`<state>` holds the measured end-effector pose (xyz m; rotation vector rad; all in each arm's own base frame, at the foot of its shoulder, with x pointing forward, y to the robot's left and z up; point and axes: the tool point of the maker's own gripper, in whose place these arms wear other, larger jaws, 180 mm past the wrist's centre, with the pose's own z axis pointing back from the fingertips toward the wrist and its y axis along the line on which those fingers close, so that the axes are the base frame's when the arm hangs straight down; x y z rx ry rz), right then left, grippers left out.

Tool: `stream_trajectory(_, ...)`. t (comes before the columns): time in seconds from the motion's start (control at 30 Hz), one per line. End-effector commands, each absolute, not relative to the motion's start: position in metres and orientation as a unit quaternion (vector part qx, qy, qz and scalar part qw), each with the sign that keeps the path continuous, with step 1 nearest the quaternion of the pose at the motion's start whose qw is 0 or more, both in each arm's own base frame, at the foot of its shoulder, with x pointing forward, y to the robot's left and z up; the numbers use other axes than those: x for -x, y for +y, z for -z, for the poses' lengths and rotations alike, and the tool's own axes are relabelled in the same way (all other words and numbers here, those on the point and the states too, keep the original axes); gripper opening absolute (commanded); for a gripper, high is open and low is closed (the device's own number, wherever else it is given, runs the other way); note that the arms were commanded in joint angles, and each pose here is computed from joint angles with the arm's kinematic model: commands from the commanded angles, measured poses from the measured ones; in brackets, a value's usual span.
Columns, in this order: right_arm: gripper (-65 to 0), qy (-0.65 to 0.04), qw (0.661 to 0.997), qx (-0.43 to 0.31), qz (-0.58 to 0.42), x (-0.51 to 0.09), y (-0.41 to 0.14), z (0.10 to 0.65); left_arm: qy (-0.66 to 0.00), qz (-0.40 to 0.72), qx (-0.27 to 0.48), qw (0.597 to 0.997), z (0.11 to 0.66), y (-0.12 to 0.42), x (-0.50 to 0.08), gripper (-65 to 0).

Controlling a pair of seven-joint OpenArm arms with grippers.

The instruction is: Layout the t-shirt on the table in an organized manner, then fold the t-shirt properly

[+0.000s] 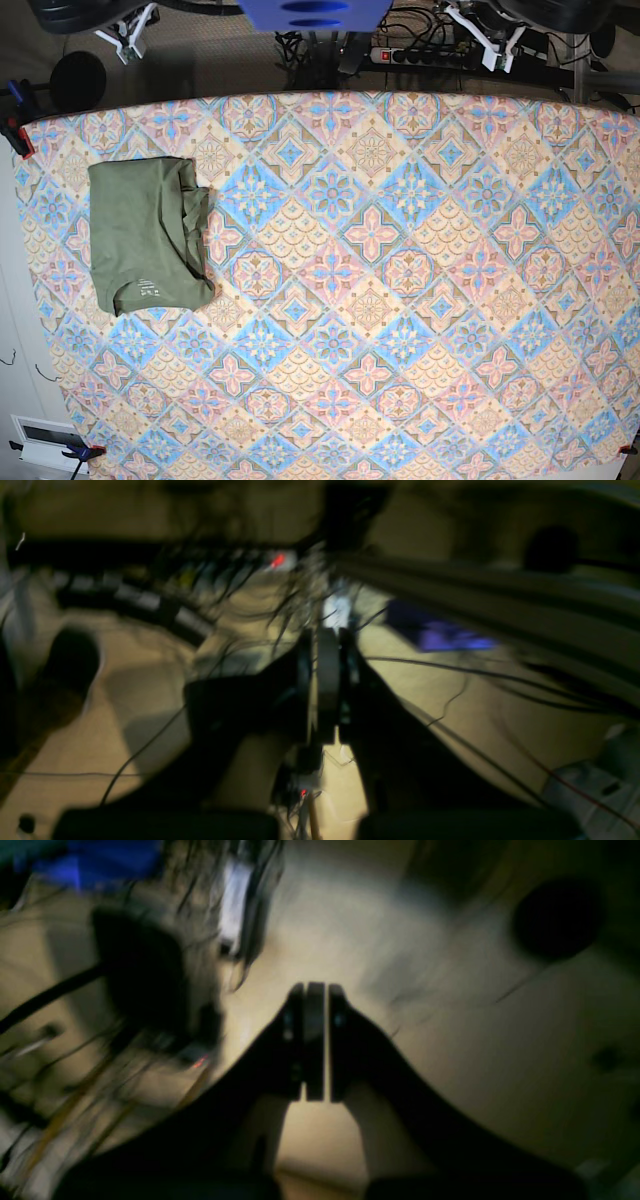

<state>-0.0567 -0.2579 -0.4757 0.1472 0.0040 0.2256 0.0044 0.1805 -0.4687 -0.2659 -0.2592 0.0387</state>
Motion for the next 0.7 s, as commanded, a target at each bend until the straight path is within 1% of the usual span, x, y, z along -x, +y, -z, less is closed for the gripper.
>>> stream_trajectory(0.0, -64.3, 0.023, 0.992, -0.072, -0.103, 0.072, -0.267, 0.478, -0.135, -0.019, 0.141, 0.981, 0.472, 0.176, -0.004, -65.0)
stream_trajectory(0.13, -64.3, 0.005, 0.993, -0.092, -0.076, 0.053, -0.262, 0.511, -0.136, -0.020, 0.152, 0.979, 0.507, 0.160, 0.007, -65.0)
stream_trajectory(0.23, -64.3, 0.025, 0.992, -0.095, -0.077, 0.061, -0.260, 0.539, -0.139, -0.015, 0.158, 0.978, 0.533, 0.150, 0.007, -65.0)
stream_trajectory(0.37, -64.3, 0.045, 0.992, -0.106, -0.050, 0.076, -0.258, 0.573, -0.117, -0.026, 0.167, 0.979, 0.568, 0.136, 0.018, -65.0)
stream_trajectory(0.5, -64.2, 0.017, 0.990, -0.142, 0.017, 0.068, -0.238, 0.602, -0.117, -0.033, 0.165, 0.979, 0.597, 0.131, 0.019, -65.0)
stream_trajectory(0.67, -64.0, -0.036, 0.981, -0.167, 0.086, 0.052, -0.219, 0.617, -0.122, -0.025, 0.165, 0.978, 0.620, 0.121, 0.017, -65.0)
